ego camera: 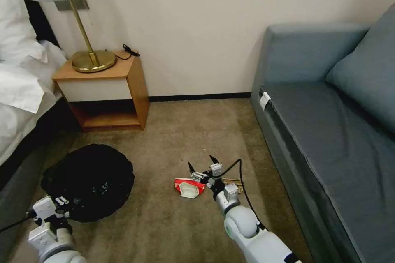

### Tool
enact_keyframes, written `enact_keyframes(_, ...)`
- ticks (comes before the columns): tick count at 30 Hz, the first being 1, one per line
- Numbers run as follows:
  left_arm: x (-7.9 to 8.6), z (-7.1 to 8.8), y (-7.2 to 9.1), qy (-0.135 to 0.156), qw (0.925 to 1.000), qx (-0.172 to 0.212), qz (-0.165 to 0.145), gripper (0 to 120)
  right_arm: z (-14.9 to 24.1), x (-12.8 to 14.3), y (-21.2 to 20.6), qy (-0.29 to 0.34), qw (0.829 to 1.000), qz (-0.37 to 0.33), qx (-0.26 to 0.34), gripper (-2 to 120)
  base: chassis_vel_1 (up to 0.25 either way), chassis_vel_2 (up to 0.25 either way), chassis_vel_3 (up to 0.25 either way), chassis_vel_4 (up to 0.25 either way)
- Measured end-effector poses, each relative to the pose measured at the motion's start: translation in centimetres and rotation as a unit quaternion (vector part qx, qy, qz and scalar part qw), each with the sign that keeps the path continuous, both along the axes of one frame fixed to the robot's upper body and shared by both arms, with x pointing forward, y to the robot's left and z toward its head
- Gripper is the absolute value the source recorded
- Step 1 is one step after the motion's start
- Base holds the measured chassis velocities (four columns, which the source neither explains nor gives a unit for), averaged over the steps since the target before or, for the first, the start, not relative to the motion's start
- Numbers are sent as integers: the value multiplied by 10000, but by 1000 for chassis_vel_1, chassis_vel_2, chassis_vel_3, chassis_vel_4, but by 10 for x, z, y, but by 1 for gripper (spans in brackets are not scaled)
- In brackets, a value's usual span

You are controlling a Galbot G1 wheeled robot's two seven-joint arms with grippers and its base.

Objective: Pick up the trash bin, then pick up the garbage on the floor and place it into the trash bin.

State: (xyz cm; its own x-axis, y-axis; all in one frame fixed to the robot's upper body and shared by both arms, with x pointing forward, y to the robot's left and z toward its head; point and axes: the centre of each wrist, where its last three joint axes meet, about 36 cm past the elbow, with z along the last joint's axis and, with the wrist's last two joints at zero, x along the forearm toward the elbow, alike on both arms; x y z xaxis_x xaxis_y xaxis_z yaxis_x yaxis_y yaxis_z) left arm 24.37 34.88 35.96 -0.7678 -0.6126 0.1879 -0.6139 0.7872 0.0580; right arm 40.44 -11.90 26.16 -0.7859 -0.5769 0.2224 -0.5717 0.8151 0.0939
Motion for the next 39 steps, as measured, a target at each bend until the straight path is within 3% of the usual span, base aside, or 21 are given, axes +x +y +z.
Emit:
enact_keyframes(5, -1, 0, 3, 14, 10000, 25, 34, 3, -3, 27, -11, 378, 9963, 674, -369, 100, 0, 0, 0, 0)
enact_keyframes(7, -2, 0, 5, 30, 10000, 42, 61, 3, -2, 64, -24, 683, 9877, 1253, -642, 100, 0, 0, 0, 0)
enact_keyframes(8, -2, 0, 5, 30, 10000, 42, 61, 3, -2, 64, -24, 683, 9877, 1253, -642, 100, 0, 0, 0, 0)
enact_keyframes(11, -5, 2, 5, 31, 10000, 45, 71, 3, -6, 111, -39, 774, 9801, 1599, -881, 100, 0, 0, 0, 0)
enact_keyframes(16, -8, 7, 1, 0, 10000, 18, 61, 3, -19, 149, -54, 910, 9720, 1856, -1115, 100, 0, 0, 0, 0)
enact_keyframes(23, -7, 9, -1, -12, 10000, 12, 57, 3, -35, 155, -54, 979, 9611, 2188, -1373, 100, 0, 0, 0, 0)
enact_keyframes(39, -7, 7, 0, 7, 10000, -3, 73, 3, -64, 131, -15, 1031, 9433, 2753, -1544, 100, 0, 0, 0, 0)
